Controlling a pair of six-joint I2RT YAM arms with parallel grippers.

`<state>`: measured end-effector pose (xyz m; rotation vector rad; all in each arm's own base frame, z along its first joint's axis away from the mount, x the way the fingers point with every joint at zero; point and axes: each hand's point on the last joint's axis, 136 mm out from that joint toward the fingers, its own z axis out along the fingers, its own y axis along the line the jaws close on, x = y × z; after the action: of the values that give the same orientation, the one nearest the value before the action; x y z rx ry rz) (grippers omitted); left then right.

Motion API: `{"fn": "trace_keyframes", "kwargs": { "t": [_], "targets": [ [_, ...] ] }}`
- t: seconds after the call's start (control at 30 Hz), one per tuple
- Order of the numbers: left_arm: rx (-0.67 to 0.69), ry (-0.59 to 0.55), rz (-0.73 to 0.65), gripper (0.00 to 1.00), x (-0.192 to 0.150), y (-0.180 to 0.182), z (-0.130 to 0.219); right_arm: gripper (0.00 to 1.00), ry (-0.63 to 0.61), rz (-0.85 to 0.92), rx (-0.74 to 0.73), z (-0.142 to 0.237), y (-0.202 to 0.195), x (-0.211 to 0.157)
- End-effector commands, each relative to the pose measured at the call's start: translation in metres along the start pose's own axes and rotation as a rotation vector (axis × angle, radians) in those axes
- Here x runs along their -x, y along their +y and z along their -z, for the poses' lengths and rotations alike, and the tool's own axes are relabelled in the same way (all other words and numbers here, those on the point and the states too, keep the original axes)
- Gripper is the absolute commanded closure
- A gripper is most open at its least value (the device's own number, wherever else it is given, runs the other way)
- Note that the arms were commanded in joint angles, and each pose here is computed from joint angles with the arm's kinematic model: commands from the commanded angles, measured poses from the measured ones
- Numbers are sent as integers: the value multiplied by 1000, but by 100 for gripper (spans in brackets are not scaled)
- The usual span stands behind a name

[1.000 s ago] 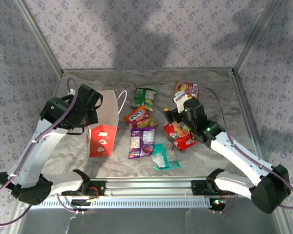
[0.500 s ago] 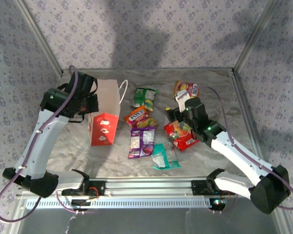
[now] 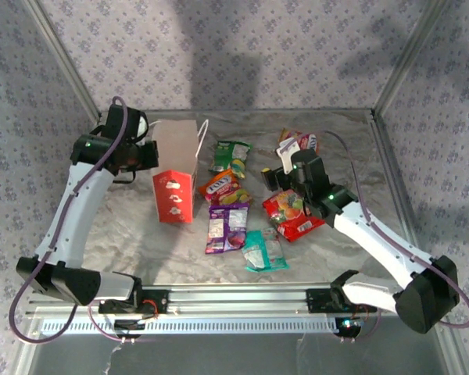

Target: Place the snacks into the paper bag

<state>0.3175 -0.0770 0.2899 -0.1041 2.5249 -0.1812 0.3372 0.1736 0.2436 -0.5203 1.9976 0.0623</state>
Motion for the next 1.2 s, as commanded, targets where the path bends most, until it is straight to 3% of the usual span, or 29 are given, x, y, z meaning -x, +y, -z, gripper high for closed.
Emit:
{"fn": "trace_keyframes", "kwargs": {
  "t": [0.0, 0.4, 0.7, 1.0, 1.17],
  "targets": [
    [-53, -26, 14, 94, 8, -1, -3, 0, 17, -7, -7, -2, -1, 4],
    [-43, 1, -20, 91, -1, 15, -10, 0, 15, 10, 12, -10, 11, 11],
    [-84, -66, -47, 70, 11, 7, 11, 0, 42, 83, 42, -14, 31, 13],
    [-89, -69, -27, 55, 6, 8, 24, 0, 46, 109, 40, -13, 36, 15],
    [-87, -139, -4, 49, 12, 10, 45, 0, 48, 118, 38, -12, 36, 16]
  ]
}}
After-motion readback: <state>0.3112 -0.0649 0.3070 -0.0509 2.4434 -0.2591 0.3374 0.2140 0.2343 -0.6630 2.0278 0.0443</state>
